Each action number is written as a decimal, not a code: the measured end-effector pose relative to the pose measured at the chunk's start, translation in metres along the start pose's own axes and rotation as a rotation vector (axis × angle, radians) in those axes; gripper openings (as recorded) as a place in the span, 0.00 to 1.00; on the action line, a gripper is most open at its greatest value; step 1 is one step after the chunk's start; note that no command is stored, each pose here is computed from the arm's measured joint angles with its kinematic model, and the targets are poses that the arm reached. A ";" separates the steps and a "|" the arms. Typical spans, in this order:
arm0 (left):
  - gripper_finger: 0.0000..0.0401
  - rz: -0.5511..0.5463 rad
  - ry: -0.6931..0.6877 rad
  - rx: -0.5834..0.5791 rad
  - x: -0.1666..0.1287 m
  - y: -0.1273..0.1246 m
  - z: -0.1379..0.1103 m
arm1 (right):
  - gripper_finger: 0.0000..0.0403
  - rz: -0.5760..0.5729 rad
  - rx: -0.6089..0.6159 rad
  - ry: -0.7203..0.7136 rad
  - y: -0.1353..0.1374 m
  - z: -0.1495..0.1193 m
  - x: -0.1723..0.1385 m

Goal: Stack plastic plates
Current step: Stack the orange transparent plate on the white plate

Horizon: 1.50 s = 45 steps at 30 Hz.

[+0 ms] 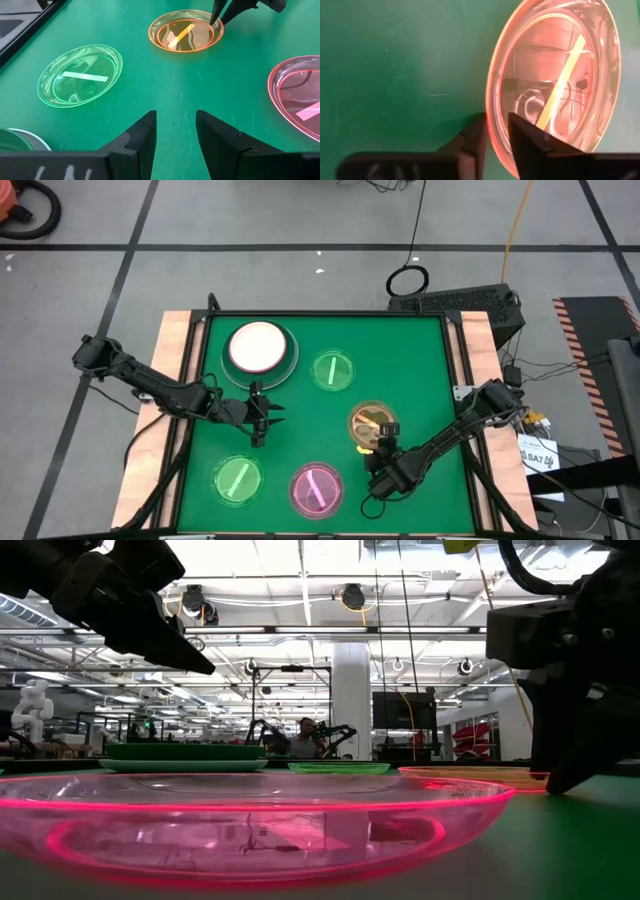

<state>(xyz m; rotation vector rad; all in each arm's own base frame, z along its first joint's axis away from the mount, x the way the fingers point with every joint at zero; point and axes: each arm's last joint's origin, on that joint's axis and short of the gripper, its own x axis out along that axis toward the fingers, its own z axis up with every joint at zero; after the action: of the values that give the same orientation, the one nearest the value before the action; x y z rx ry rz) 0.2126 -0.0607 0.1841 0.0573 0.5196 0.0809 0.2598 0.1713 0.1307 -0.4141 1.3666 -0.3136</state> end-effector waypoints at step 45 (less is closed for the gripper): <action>0.36 -0.075 -0.196 0.109 -0.008 -0.017 0.017 | 0.00 -0.160 -0.414 -0.210 0.011 0.022 -0.104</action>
<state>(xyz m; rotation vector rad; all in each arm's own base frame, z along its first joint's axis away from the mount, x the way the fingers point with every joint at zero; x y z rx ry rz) 0.2154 -0.0793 0.2014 0.1505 0.3293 -0.0263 0.2622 0.2299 0.2197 -0.8789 1.1911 -0.1105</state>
